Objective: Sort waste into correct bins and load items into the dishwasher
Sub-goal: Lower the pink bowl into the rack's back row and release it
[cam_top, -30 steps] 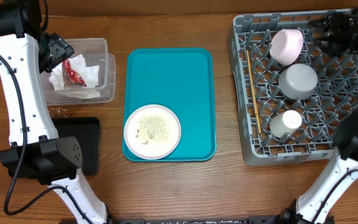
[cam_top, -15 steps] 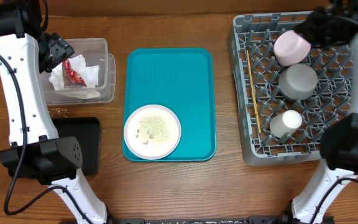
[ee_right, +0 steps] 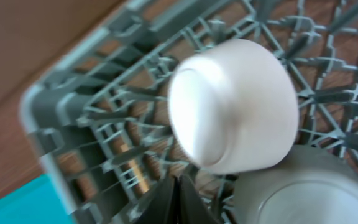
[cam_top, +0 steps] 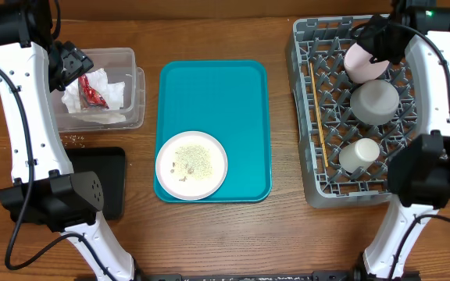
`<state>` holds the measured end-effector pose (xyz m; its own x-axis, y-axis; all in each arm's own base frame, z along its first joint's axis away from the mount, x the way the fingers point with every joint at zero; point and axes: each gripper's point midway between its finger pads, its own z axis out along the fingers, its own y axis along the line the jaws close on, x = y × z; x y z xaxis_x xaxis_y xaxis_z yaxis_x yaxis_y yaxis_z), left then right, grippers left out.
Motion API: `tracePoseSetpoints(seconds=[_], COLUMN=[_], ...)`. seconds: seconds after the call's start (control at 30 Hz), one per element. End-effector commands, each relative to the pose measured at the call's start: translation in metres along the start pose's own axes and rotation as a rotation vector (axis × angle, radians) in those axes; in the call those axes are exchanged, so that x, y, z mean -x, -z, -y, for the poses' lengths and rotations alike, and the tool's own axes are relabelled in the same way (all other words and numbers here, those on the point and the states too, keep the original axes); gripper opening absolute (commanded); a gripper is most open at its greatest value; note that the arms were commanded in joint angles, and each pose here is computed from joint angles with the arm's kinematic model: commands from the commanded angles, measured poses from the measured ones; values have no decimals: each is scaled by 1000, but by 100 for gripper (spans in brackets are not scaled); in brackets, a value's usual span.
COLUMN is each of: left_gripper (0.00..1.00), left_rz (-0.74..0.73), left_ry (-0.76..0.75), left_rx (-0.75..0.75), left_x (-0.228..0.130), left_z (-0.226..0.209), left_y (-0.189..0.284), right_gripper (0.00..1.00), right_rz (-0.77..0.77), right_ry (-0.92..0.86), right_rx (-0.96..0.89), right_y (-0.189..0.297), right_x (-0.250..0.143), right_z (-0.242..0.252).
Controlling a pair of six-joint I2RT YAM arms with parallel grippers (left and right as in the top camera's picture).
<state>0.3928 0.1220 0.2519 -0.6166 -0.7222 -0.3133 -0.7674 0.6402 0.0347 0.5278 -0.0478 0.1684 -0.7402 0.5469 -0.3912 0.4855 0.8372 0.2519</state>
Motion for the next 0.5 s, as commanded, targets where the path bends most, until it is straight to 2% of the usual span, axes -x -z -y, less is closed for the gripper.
tracePoseSetpoints(seconds=[0.0, 0.47], left_gripper=[100, 100], left_rz=[13, 13], left_ry=[11, 11], left_rx=[6, 6], left_x=[0, 0], left_z=[-1, -1], left_y=[4, 4], right_gripper=[4, 4], right_rz=[-23, 0], right_ry=[-24, -32], right_rx=[-59, -58], right_y=[-25, -40], right_x=[-3, 6], right_z=[17, 20])
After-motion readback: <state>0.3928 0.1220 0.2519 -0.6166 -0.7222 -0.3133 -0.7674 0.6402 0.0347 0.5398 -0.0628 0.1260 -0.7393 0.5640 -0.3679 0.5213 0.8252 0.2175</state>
